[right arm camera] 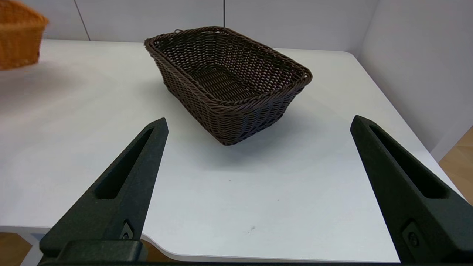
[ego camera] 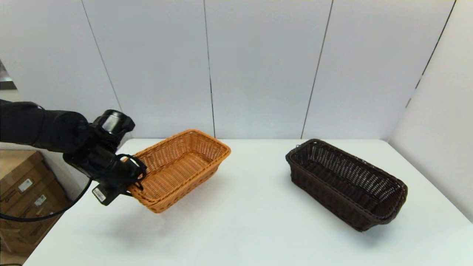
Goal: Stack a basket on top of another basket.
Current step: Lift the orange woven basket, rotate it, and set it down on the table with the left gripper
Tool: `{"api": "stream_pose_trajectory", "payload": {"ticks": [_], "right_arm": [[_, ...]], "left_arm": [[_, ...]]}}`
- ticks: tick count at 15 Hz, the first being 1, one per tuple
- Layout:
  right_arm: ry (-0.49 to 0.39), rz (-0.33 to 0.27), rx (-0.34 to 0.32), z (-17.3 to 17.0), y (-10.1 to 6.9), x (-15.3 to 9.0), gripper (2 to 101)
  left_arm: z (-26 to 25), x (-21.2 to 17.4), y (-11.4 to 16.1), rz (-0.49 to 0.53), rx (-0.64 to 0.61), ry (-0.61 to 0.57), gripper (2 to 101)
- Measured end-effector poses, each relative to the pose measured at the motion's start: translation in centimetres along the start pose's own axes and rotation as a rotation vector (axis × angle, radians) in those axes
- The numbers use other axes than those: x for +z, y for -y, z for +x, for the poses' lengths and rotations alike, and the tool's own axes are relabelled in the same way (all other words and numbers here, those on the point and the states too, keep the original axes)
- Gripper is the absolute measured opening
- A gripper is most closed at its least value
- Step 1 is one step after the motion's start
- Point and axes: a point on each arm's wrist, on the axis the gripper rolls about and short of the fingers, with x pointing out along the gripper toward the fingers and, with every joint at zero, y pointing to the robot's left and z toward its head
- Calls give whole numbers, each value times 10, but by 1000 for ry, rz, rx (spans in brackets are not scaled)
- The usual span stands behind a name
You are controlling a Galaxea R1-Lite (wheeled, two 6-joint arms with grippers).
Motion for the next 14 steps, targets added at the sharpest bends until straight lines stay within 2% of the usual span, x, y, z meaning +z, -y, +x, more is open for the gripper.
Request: {"api": "stream_pose_trajectory", "payload": {"ticks": [2,8,12,14], "right_arm": [[0,-1,0,0,0,0,980],[0,-4,1,0,0,0,980],[0,-5,2,0,0,0,980],[0,-7,2,0,0,0,980]], "left_arm": [[-11,-5,1,63,-48,-33,157],[-31,-40,5,473,-82,-117,157],[-37,-45,2,747,-78,-137,157],[-35,-46,5,846,-87,-144,157]]}}
